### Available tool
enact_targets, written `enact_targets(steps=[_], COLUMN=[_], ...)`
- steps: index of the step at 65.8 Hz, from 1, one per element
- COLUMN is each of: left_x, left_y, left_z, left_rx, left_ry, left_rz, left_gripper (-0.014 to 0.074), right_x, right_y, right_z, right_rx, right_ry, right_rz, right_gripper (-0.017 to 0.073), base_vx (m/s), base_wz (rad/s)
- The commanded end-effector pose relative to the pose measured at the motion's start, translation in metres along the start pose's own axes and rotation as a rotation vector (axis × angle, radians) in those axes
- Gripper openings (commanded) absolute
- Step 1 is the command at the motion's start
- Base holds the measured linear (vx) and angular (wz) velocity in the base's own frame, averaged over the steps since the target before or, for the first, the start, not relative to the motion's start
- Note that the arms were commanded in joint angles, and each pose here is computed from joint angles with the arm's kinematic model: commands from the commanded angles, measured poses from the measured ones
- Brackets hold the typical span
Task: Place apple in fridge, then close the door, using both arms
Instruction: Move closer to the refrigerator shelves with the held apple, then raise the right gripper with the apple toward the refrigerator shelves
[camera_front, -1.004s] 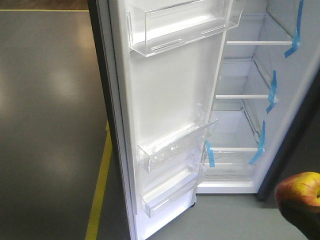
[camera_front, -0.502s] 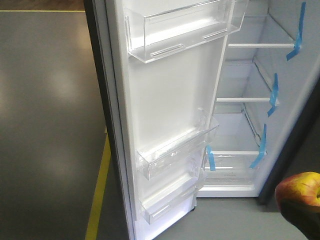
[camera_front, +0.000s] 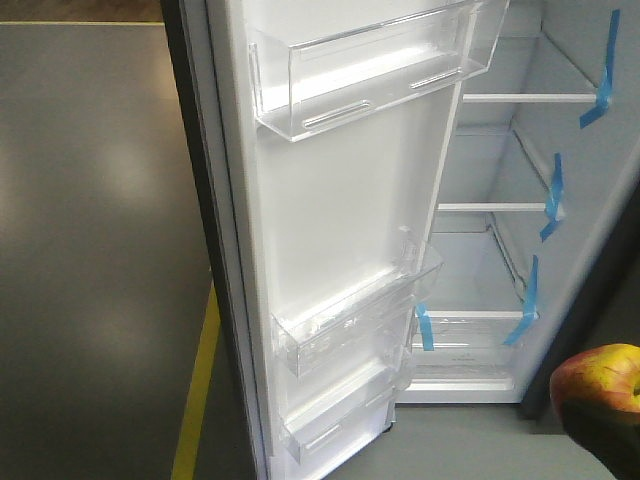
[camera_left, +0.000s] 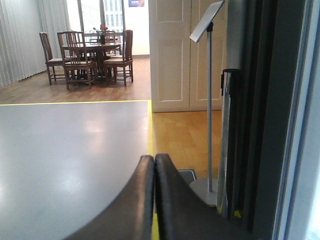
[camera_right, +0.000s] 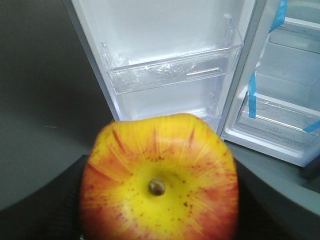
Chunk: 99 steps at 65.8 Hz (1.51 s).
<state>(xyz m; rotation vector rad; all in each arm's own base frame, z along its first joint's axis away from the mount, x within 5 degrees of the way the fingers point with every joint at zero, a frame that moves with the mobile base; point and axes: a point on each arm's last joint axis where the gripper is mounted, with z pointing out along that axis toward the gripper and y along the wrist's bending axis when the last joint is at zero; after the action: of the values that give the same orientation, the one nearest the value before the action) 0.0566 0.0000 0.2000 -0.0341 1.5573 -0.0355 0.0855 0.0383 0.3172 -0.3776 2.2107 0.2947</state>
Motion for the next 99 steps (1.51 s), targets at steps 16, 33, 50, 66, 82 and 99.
enact_targets(steps=[16, 33, 50, 66, 82, 99], left_x=[0.0023, 0.0023, 0.0023, 0.0023, 0.0023, 0.0023], left_y=[0.0001, 0.0001, 0.0001, 0.0001, 0.0001, 0.0001], left_z=[-0.0004, -0.0004, -0.0004, -0.0004, -0.0004, -0.0004], left_rx=[0.002, 0.002, 0.002, 0.002, 0.002, 0.002], left_ry=[-0.059, -0.059, -0.059, -0.059, -0.059, -0.059], left_rz=[0.0, 0.0, 0.0, 0.0, 0.0, 0.0], left_gripper=[-0.0006, -0.0006, -0.0006, -0.0006, -0.0006, -0.0006], right_x=[-0.0123, -0.0123, -0.0123, -0.0123, -0.0123, -0.0124], right_y=[0.0006, 0.0006, 0.0006, 0.0006, 0.0006, 0.0006], right_z=[-0.0051, -0.0051, -0.0051, -0.0051, -0.0051, -0.0052], right_rx=[-0.002, -0.002, -0.002, -0.002, -0.002, -0.002], right_ry=[-0.091, -0.091, -0.091, -0.091, -0.091, -0.092], right_rz=[0.001, 0.001, 0.001, 0.001, 0.001, 0.001], right_gripper=[0.0344, 0.0344, 0.0344, 0.0344, 0.0344, 0.0344], base_vx=[0.05, 0.06, 0.06, 0.05, 0.05, 0.01], base_wz=[0.0, 0.0, -0.01, -0.01, -0.01, -0.01])
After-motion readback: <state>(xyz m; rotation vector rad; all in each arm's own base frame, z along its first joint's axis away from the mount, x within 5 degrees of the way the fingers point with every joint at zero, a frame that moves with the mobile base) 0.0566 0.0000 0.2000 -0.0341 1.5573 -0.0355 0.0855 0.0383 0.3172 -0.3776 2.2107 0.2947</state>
